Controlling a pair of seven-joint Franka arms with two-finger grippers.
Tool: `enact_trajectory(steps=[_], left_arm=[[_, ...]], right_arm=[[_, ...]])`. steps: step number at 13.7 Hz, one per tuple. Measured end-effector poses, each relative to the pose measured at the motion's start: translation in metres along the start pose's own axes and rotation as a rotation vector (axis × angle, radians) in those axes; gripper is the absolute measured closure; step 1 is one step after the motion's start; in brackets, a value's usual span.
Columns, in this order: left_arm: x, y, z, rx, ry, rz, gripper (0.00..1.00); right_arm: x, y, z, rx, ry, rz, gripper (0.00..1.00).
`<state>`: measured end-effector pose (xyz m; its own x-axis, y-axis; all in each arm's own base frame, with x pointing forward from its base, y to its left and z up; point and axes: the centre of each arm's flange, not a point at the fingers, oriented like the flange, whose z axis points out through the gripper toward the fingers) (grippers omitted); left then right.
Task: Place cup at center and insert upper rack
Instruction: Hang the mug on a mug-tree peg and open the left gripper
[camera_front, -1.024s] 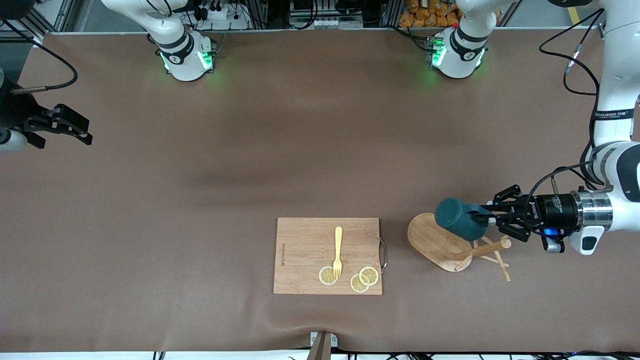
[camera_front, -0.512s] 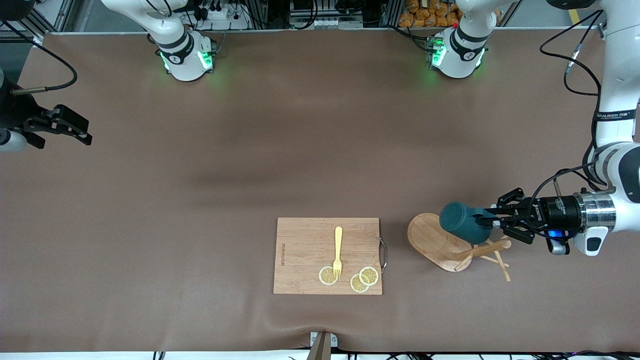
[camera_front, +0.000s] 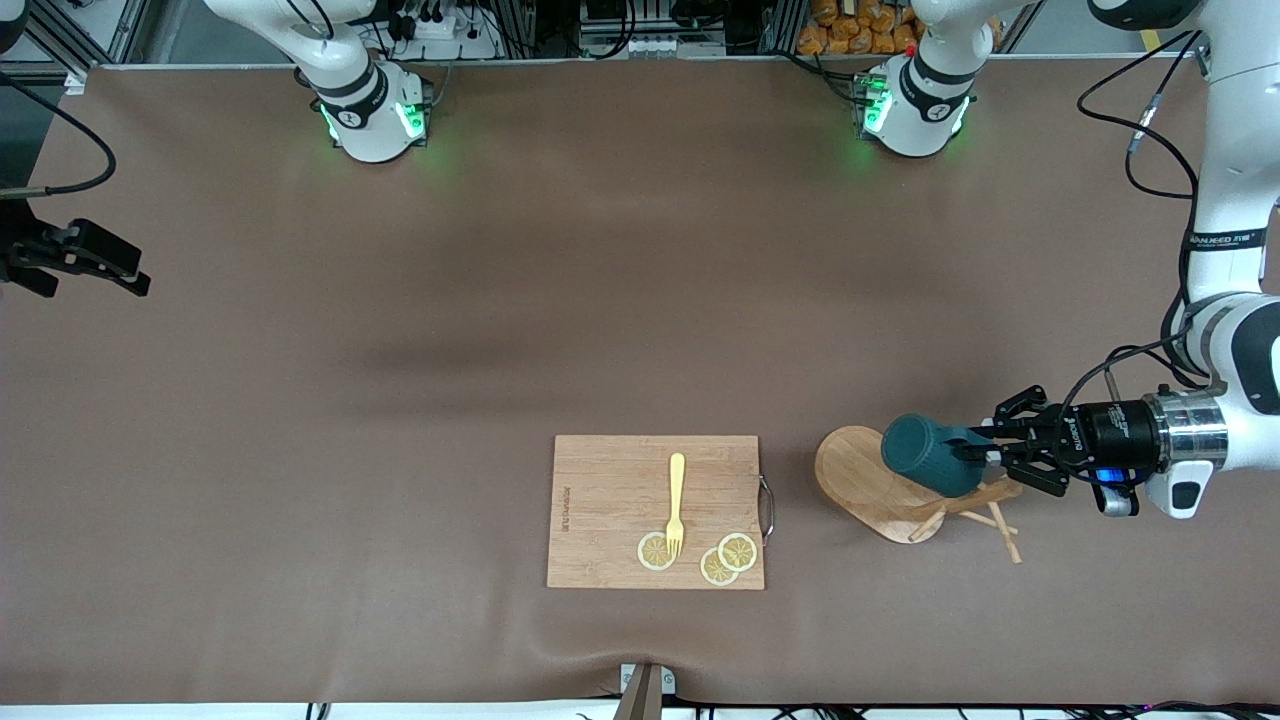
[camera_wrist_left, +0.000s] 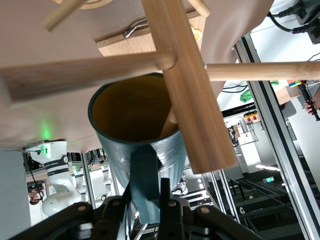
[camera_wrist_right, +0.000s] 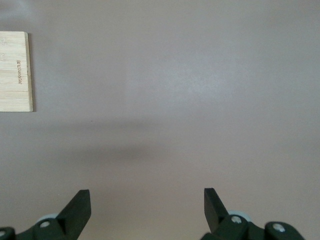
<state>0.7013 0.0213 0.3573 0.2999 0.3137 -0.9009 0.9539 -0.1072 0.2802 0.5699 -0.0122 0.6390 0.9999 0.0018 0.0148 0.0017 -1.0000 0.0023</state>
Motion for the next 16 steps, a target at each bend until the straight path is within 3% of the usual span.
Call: enact_trajectory(steps=[16], left_arm=[[0.006,0.000,-0.005,-0.013,0.010,0.008,0.79]], right_arm=[[0.002,-0.011,0.004,0.001,-0.008,-0.019,0.00]])
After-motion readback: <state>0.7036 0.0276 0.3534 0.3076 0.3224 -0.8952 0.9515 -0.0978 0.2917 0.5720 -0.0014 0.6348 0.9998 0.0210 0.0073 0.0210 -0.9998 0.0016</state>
